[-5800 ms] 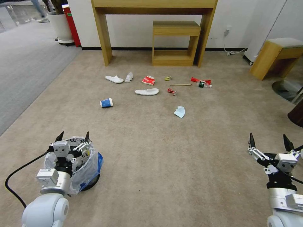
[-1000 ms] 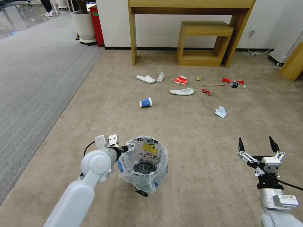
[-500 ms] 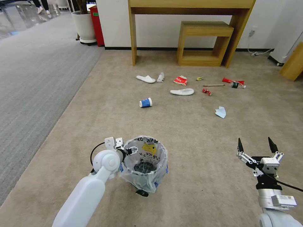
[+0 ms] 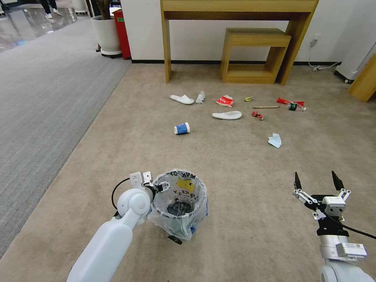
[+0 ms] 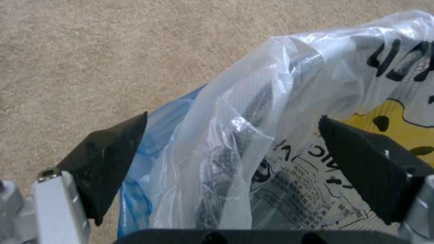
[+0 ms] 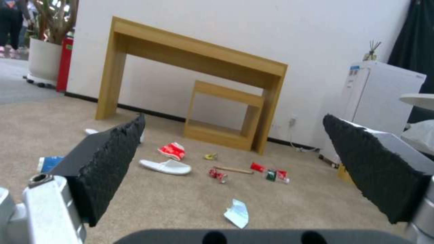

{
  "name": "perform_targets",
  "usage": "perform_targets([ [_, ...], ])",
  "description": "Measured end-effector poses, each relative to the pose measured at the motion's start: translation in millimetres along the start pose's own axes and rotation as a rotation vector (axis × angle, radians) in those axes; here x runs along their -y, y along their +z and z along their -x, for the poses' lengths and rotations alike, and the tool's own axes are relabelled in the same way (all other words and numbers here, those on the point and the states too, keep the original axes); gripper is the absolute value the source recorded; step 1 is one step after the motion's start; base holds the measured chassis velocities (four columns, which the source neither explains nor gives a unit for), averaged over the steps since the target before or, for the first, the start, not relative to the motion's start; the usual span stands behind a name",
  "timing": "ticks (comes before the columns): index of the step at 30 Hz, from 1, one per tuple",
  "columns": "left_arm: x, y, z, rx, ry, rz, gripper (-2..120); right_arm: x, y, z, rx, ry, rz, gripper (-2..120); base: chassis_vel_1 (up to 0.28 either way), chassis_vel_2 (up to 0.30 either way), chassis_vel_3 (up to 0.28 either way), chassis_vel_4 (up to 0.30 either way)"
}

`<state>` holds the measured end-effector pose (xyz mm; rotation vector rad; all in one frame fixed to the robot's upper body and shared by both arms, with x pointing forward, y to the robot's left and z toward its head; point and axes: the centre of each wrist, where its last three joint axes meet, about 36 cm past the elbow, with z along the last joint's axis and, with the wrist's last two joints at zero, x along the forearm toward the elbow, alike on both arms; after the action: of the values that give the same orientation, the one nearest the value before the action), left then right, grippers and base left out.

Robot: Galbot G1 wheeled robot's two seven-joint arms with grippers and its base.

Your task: Pick up the trash bin and place the garbage on the floor into it.

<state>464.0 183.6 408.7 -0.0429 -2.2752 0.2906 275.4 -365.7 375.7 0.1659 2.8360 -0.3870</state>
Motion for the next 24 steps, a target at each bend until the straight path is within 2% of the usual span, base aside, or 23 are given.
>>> perform_targets([
  [11,1.9,4.5,-18,0.008,0.006,0.012,99,0,-2,0,0.005,-0.003,-0.002,100,0.0,0.0,0.0,0.0],
  [19,11.7,0.4,-42,-0.07,0.024,-0.056,99,0,-3,1,0.006,-0.008,-0.015,100,0.0,0.0,0.0,0.0],
  [24,8.2,1.5,-45,-0.086,0.012,-0.048,97,0,-2,1,0.005,-0.01,-0.015,100,0.0,0.0,0.0,0.0],
])
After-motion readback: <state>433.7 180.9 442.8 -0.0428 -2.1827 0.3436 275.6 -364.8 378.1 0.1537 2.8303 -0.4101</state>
